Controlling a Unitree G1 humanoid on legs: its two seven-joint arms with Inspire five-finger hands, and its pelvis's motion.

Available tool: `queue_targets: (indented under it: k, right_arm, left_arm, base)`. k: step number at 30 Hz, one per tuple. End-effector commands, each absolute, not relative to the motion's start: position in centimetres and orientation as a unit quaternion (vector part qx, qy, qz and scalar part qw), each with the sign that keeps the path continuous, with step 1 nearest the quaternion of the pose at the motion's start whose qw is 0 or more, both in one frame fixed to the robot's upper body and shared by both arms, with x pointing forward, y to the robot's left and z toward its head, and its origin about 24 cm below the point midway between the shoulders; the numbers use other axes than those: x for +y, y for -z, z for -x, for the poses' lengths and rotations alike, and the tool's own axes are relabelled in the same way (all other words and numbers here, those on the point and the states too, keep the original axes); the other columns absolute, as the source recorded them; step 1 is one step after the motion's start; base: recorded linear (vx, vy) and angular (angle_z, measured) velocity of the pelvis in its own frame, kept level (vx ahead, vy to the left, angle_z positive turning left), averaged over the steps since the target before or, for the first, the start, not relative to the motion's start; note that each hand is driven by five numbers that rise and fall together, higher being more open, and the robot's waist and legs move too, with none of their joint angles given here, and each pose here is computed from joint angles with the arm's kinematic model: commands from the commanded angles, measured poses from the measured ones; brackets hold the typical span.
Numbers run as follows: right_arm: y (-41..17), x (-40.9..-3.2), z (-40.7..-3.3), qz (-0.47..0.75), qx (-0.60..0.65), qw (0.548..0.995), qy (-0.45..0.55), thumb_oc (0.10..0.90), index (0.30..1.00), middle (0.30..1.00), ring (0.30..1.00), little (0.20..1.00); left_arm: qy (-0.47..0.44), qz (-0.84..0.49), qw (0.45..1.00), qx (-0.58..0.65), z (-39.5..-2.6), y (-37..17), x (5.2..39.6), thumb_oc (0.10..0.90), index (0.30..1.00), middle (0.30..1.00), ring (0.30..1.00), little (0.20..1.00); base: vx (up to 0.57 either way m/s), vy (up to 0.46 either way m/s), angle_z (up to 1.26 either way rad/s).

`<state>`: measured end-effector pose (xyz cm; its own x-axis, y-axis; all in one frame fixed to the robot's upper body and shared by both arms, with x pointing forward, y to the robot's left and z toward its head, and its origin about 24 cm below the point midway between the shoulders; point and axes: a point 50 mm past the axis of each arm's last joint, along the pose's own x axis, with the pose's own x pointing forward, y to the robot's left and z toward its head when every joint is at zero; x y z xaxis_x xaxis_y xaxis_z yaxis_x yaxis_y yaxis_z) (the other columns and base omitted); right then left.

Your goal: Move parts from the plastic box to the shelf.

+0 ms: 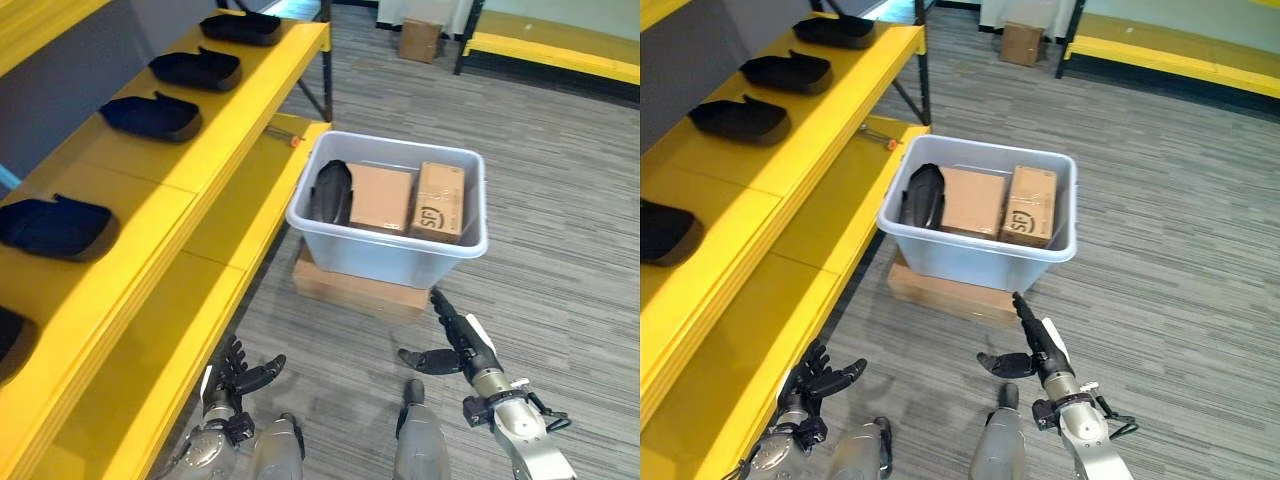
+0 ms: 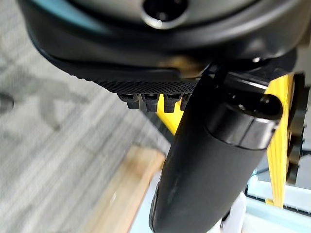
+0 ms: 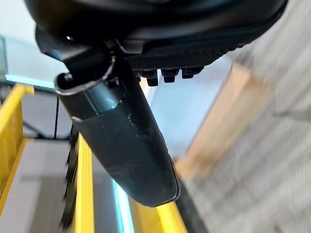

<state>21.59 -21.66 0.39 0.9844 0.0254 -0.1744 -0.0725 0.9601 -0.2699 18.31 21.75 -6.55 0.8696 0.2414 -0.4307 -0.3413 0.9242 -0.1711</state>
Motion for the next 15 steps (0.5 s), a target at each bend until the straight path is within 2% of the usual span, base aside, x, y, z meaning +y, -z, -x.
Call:
queue_targets:
  k: [1, 15]
  right_arm:
    - [-5.2, -20.5, -23.7, 0.152, -0.05, 0.986, -0.039, 0.9, 1.0, 1.0, 1.0, 1.0]
    - [-5.6, -20.4, -24.5, 0.149, -0.061, 0.986, -0.033, 0.9, 1.0, 1.0, 1.0, 1.0]
  left_arm:
    - [-0.149, 0.127, 0.976, 0.094, -20.8, 2.7, 22.7, 0.9, 1.0, 1.0, 1.0, 1.0]
    - [-0.133, 0.135, 0.979, 0.081, -21.7, 2.1, 21.5, 0.9, 1.0, 1.0, 1.0, 1.0]
  base:
    - [0.12, -0.204, 0.03]
    - [0.11, -0.103, -0.05]
